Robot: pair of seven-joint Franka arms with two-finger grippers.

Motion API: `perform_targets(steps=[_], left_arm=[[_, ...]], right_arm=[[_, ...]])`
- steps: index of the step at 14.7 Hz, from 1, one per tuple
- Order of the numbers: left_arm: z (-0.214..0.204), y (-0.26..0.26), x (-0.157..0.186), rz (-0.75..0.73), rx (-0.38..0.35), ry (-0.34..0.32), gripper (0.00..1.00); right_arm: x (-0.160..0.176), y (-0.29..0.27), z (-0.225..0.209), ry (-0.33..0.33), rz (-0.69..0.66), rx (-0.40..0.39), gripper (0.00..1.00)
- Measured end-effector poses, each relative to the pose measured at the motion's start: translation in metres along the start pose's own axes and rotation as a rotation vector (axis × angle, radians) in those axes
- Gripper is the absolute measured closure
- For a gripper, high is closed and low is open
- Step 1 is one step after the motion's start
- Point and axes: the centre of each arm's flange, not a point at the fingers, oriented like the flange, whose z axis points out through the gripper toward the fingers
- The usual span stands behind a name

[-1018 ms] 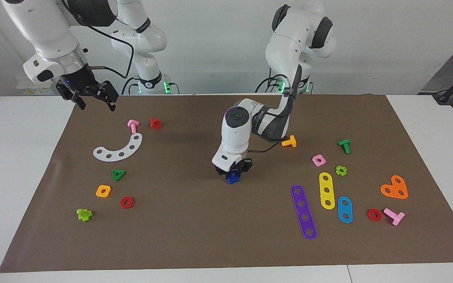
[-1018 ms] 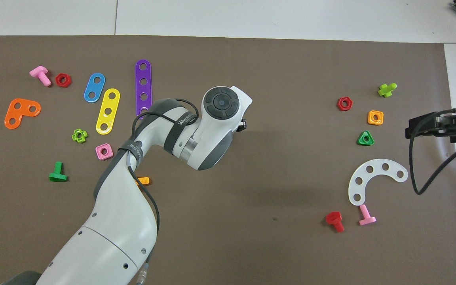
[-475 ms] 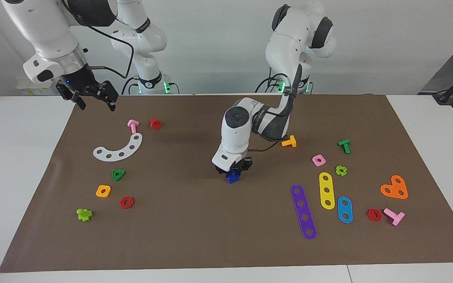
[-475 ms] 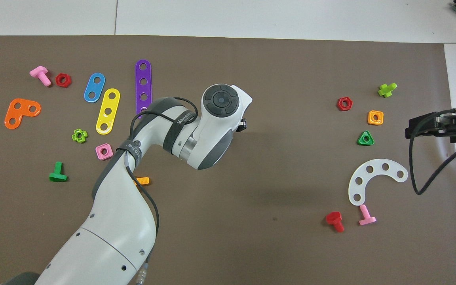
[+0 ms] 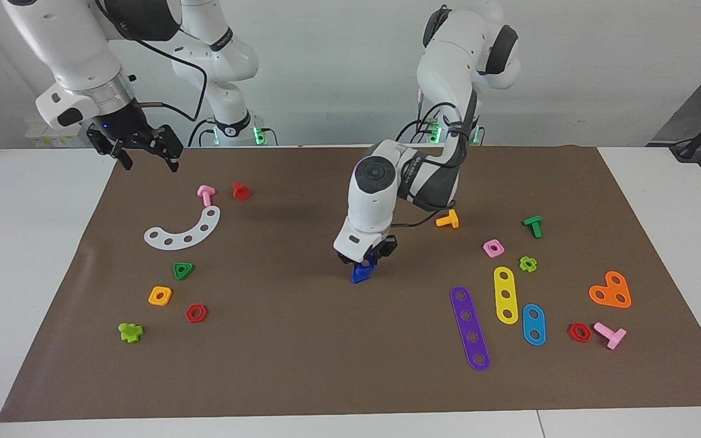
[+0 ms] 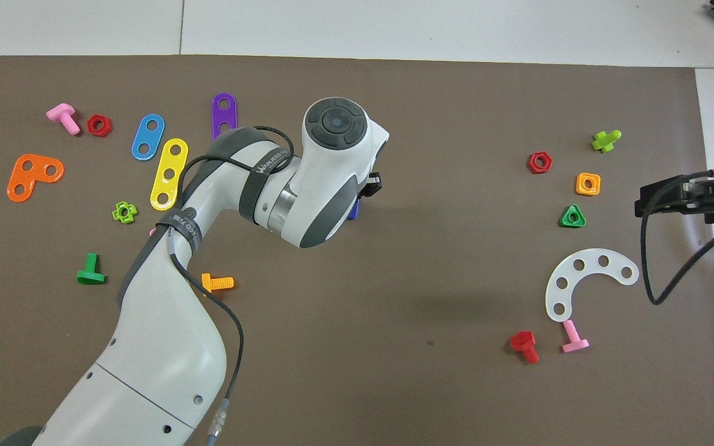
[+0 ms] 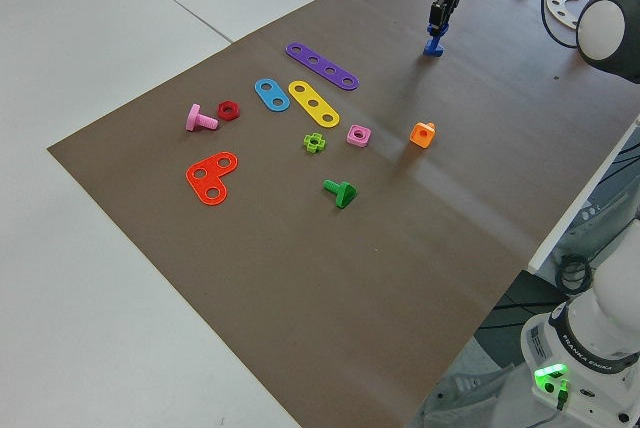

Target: Unscrew and place screws in storage area

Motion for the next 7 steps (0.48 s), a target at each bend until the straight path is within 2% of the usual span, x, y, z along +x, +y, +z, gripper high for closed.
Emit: perform_targets(steps=[4, 7], left_arm=[[-0.058, -0.067, 0.035, 0.048, -0.039, -0.001, 0.52], [-0.069, -0.14, 0.053, 0.131, -0.026, -0.033, 0.52]], right_arm=[[0.0, 0.0, 0.0, 0.0, 0.0, 0.0, 0.0], [0.0, 0.0, 0.0, 0.0, 0.0, 0.0, 0.0]])
